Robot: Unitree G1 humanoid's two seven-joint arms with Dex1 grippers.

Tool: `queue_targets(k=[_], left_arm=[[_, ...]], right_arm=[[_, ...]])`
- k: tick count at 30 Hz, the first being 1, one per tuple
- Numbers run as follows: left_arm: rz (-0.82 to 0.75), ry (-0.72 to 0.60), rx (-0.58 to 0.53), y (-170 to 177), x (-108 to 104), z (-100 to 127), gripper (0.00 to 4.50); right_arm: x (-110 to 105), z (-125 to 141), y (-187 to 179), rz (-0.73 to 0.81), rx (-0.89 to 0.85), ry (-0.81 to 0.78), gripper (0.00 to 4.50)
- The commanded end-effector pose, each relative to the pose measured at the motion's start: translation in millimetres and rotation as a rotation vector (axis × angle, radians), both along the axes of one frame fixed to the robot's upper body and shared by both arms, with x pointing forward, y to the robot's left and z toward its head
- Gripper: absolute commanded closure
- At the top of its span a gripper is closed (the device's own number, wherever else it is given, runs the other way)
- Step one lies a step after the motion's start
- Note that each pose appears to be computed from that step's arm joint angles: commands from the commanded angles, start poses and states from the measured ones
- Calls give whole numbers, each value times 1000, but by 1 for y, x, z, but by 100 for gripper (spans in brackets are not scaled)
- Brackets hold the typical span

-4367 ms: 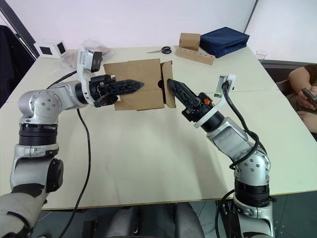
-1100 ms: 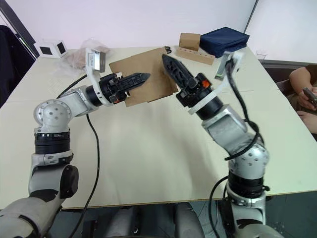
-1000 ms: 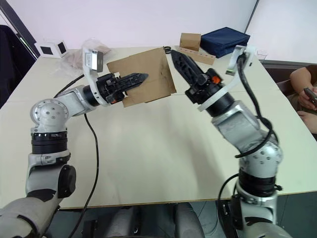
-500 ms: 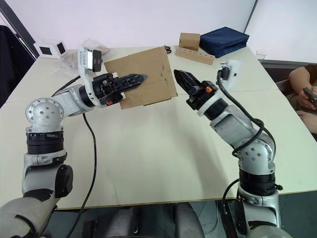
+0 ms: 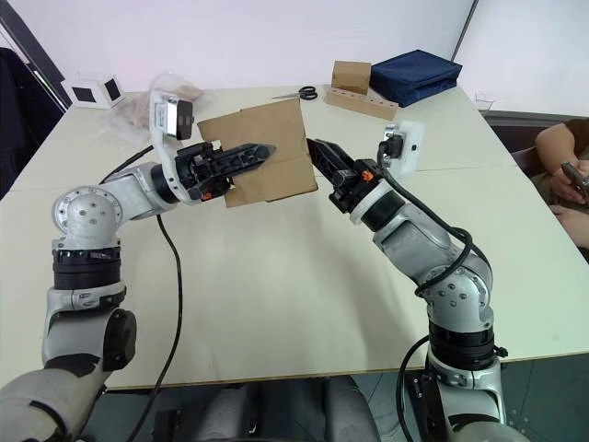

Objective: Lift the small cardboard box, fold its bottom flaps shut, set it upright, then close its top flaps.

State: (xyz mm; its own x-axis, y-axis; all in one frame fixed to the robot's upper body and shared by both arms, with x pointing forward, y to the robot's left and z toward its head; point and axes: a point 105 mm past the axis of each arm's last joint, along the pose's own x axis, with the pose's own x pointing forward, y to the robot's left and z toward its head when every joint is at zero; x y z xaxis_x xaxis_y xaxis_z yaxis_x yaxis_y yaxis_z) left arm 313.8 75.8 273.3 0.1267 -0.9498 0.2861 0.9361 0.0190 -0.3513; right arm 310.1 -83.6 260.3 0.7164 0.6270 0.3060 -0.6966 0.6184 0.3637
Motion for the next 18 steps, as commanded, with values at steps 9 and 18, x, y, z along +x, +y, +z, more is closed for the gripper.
queue_targets(k=[9,18], left_arm=[[-22,-131,170,2,-3,7,450],[-68,-330,534,-8,13,10,450]], right_arm=[[-14,17,-28,-9,-101,-99,353],[-23,1,-72,-63,-437,-113,353]])
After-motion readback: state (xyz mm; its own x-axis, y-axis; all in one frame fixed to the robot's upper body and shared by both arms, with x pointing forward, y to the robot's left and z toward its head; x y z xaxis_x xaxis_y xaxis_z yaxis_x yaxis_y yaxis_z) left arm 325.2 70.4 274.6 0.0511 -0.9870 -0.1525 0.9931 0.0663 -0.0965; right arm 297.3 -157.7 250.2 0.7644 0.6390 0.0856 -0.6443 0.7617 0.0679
